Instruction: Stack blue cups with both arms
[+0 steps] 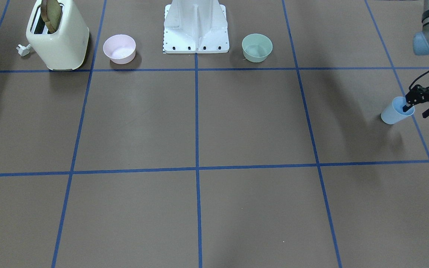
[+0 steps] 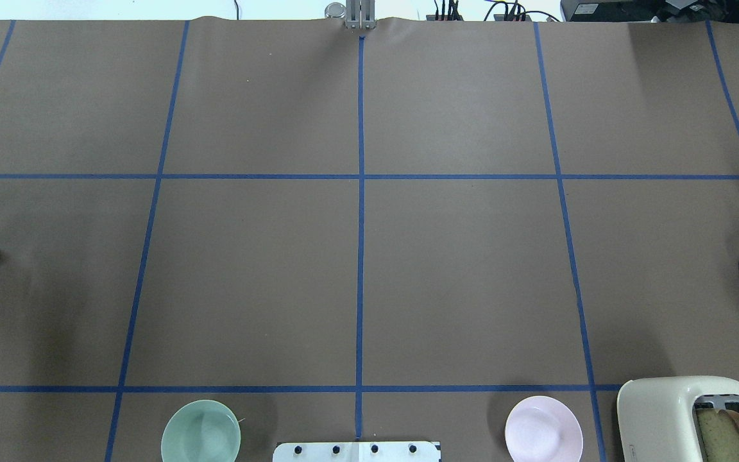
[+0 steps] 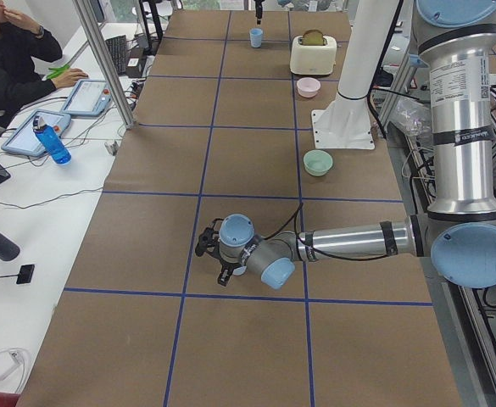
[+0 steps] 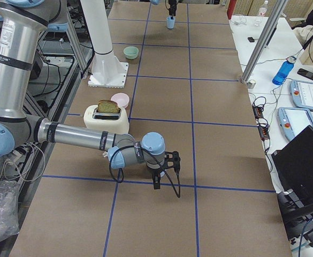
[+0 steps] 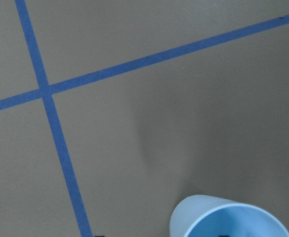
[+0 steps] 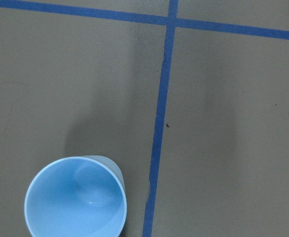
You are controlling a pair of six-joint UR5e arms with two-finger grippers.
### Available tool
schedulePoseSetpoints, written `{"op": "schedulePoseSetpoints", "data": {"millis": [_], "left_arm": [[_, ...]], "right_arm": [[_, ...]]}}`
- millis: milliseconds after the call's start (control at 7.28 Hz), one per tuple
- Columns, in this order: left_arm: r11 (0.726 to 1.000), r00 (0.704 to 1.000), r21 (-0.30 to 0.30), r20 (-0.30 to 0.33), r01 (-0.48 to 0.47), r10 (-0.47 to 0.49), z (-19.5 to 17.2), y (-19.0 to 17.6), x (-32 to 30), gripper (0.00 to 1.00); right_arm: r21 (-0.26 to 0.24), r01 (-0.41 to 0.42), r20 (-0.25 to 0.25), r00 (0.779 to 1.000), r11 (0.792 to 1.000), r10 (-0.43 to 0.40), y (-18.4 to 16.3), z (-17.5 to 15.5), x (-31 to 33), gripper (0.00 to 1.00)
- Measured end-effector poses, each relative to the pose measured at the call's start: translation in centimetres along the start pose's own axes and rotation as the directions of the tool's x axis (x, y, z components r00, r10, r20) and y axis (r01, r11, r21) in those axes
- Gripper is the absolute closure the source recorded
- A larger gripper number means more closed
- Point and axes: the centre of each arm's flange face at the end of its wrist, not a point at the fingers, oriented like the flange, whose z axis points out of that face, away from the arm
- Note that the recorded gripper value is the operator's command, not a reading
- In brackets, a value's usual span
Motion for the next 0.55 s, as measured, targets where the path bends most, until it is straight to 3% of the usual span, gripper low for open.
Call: {"op": "schedulePoseSetpoints", "data": {"millis": [137, 275, 412, 550], "left_arm": [[1.000, 1.000, -0.002, -0.001, -0.002, 0.002, 0.11, -0.06, 0.11, 0.62], [1.000, 1.000, -0.004, -0.002, -0.004, 0.004, 0.28, -0.16, 0.21, 0.73], [1.000, 1.000, -0.009, -0.005, -0.008, 0.008, 0.60, -0.25, 0.36, 0.91], [1.000, 1.000, -0.014, -0.007, -0.012, 0.012, 0.89, -0.34, 0.50, 1.00]], "right_arm": [[0.000, -0.002, 0.000, 1.000, 1.000, 0.002, -0.03, -0.01, -0.02, 0.00], [0.000, -0.002, 0.001, 1.000, 1.000, 0.002, -0.08, 0.00, -0.05, 0.00], [0.001, -0.001, 0.001, 1.000, 1.000, 0.001, -0.17, -0.02, -0.11, 0.00], [0.002, -0.002, 0.002, 1.000, 1.000, 0.002, -0.29, -0.05, -0.18, 0.00]]}}
